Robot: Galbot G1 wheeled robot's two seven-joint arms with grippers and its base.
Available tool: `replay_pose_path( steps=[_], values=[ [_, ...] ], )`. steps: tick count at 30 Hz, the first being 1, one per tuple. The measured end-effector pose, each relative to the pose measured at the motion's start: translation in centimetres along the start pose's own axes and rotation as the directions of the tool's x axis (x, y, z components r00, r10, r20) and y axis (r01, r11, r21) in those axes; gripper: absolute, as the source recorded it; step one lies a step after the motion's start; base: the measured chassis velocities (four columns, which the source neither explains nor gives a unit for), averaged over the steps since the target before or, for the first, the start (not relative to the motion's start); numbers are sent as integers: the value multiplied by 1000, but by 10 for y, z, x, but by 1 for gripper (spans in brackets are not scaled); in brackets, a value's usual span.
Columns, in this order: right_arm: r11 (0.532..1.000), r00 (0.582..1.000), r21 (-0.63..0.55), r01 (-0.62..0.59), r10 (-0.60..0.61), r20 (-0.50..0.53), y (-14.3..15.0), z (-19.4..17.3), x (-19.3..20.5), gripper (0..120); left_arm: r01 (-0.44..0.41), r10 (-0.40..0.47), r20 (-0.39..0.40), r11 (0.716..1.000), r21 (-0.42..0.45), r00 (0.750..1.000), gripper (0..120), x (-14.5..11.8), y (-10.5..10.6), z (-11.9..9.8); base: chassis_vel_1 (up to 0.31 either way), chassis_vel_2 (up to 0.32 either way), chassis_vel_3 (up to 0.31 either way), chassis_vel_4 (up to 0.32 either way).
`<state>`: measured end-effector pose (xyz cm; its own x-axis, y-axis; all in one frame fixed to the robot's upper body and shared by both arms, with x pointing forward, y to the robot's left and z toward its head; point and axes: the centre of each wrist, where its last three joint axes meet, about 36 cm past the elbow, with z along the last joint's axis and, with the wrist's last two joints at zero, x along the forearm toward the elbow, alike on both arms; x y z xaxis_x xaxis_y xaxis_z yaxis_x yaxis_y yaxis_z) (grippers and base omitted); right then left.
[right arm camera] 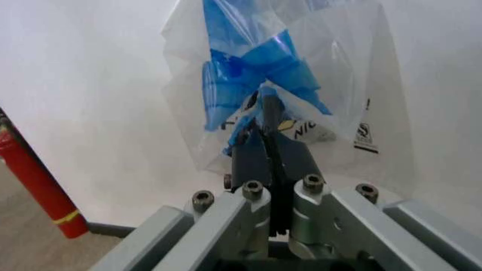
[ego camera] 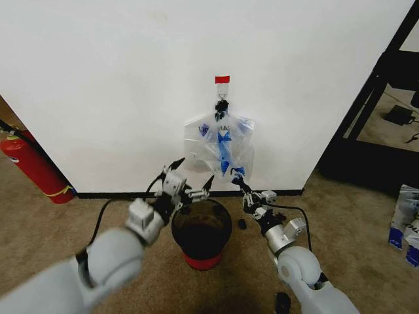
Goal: Pick up the garbage bag from the wall and place it over the trash bin.
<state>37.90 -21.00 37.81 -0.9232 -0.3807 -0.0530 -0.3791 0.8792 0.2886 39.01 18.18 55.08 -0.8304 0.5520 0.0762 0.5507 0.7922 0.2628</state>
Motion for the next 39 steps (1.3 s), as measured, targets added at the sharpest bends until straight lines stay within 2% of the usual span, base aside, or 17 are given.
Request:
replay_pose_path(
  steps=[6,10,16,21,25,32,39],
  values=[
    [1000,1000,8,-17,17,6,-4,-3,4,0,-92,88,-61,993,-68,994,100,-42,-11,-27,0,0,0,0],
    [1000,1000,10,-22,22,8,-4,-5,6,0,-113,103,-95,988,-101,990,98,-55,-15,-32,0,0,0,0],
    [1000,1000,10,-26,26,12,-3,-6,10,0,-132,111,-158,983,-127,981,93,-71,-22,-24,0,0,0,0],
    [1000,1000,10,-22,22,14,-1,-7,12,0,-116,91,-213,987,-108,973,73,-85,-25,-18,0,0,0,0],
    [1000,1000,10,-22,22,14,0,-7,15,0,-101,76,-235,990,-96,969,66,-93,-24,-16,0,0,0,0],
    [1000,1000,10,-19,18,20,1,-9,17,0,-86,53,-257,989,-117,965,68,-104,-24,-10,0,0,0,0],
    [1000,1000,5,-11,10,25,3,-11,17,0,-74,26,-276,984,-164,961,76,-112,-25,-3,0,0,0,0]
  ],
)
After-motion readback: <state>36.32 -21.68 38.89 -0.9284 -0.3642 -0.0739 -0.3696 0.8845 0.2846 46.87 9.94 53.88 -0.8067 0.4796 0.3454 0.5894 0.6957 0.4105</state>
